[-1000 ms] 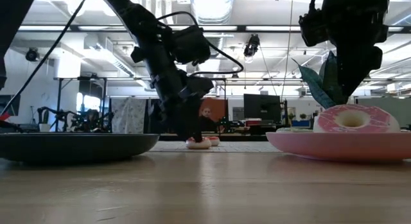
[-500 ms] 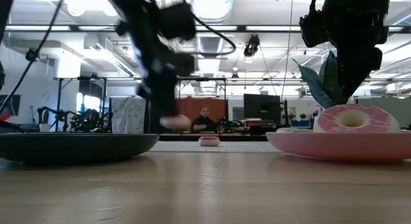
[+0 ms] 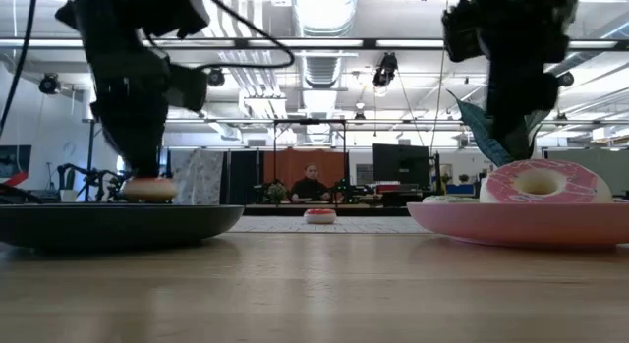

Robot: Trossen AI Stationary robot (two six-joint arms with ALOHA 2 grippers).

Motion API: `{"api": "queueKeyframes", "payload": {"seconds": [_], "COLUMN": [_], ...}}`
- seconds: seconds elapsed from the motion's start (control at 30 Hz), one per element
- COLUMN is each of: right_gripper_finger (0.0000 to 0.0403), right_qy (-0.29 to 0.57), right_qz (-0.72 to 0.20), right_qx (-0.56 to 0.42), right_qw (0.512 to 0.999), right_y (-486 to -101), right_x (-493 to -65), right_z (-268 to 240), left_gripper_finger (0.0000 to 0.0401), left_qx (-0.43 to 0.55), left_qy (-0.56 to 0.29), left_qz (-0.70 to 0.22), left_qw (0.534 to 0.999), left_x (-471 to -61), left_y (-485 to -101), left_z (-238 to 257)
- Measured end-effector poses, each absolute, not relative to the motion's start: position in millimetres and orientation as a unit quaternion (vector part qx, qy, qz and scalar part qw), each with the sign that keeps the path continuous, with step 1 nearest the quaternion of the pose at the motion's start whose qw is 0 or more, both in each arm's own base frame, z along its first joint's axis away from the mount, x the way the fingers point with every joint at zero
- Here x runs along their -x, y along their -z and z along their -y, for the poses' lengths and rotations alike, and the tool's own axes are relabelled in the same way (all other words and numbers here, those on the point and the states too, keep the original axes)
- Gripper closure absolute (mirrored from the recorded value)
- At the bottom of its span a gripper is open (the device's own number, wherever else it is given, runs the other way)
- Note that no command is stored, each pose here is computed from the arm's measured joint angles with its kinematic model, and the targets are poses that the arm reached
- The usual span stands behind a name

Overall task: Pick & Place donuts
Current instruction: Put the small orange donut on the black plate, then put the small red donut on the black plate

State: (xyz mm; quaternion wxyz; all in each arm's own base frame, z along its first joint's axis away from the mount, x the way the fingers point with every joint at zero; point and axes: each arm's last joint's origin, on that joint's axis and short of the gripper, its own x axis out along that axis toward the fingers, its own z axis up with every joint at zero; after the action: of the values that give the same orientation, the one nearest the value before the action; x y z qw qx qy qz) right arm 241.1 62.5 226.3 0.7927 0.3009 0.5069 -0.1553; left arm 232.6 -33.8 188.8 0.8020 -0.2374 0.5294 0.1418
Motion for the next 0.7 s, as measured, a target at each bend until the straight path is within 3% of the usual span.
{"api": "queueKeyframes", "payload": {"seconds": [0.4, 0.7], "right_gripper_finger": [0.0209, 0.0209], "right_qy": [0.187, 0.235], "right_qz": [-0.411, -0.369], "right_qx": [-0.365, -0.400], "right_qw": [0.814, 0.806], "right_y": [-222, -198], "right_x": [-277, -314], "right_z": [-22, 30], "left_gripper_finger": [0.0281, 0.0264], "left_qx": [0.253, 0.276], "left_qy": [-0.208, -0.221], "left_qz": [-0.539, -0.495], "left_qw": [0.776, 0.794], "left_x": [-222, -217], "left_y": [-180, -221], "left_z": [30, 29]}}
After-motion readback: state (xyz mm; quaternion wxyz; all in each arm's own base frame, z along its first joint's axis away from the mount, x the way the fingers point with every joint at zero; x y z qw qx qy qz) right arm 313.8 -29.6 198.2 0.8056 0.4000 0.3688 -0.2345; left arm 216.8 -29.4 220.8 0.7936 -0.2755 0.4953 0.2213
